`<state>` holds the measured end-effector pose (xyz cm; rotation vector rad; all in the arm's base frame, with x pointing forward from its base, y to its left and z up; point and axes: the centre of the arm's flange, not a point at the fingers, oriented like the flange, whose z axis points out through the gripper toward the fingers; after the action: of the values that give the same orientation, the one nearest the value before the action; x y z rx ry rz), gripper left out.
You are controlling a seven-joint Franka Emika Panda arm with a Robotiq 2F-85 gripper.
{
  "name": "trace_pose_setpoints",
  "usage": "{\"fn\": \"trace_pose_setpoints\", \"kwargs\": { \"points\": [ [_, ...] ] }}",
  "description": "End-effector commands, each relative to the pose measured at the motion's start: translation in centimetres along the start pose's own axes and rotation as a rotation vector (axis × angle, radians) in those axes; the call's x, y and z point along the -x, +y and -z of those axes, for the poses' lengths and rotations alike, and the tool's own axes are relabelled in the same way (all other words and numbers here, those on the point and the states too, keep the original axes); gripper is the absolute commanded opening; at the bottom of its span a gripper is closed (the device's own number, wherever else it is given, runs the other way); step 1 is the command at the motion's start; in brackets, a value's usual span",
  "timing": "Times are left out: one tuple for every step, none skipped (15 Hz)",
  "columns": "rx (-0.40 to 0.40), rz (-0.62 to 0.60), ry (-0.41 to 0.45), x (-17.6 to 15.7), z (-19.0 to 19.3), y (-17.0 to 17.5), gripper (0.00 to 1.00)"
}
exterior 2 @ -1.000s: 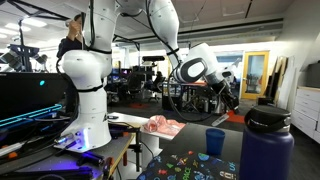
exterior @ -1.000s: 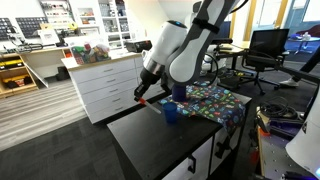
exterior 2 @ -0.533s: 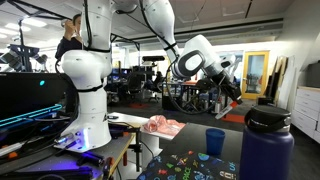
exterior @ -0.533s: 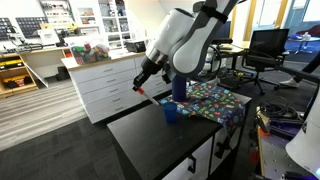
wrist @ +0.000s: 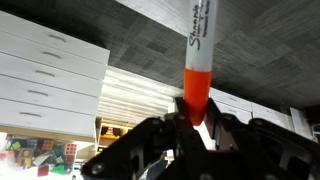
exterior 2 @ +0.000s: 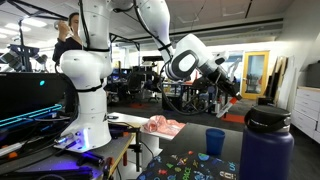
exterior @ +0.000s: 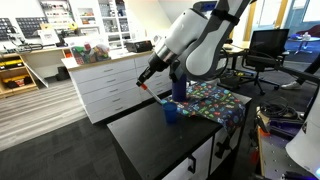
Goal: Pick up the pen from the countertop and put it in the blue cup.
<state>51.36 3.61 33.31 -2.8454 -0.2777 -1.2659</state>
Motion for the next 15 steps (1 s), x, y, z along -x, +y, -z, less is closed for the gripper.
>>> {"fn": "trace_pose_setpoints", "kwargs": {
  "points": [
    [-0.003,0.027,0.075,1.3,3.1,1.8,0.05],
    [-0.001,0.038,0.093,1.0,3.6,2.2,0.05],
    [0.002,0.047,0.107,0.8,4.1,2.5,0.05],
    [0.000,0.051,0.121,0.6,4.6,2.8,0.05],
    [-0.001,0.055,0.132,0.4,5.0,3.0,0.05],
    [-0.004,0.057,0.142,0.4,5.4,3.3,0.05],
    [-0.007,0.057,0.151,0.4,5.7,3.4,0.05],
    [-0.010,0.058,0.157,0.3,5.9,3.5,0.05],
    [-0.012,0.057,0.161,0.4,6.1,3.6,0.05],
    [-0.014,0.054,0.165,0.6,6.2,3.8,0.05],
    [-0.014,0.051,0.170,0.6,6.4,4.0,0.05],
    [-0.014,0.049,0.175,0.8,6.7,4.3,0.05],
    [-0.014,0.044,0.180,0.9,6.8,4.5,0.05],
    [-0.014,0.041,0.184,1.0,6.8,4.8,0.05],
    [-0.016,0.037,0.188,1.1,7.0,5.0,0.05]
  ]
}}
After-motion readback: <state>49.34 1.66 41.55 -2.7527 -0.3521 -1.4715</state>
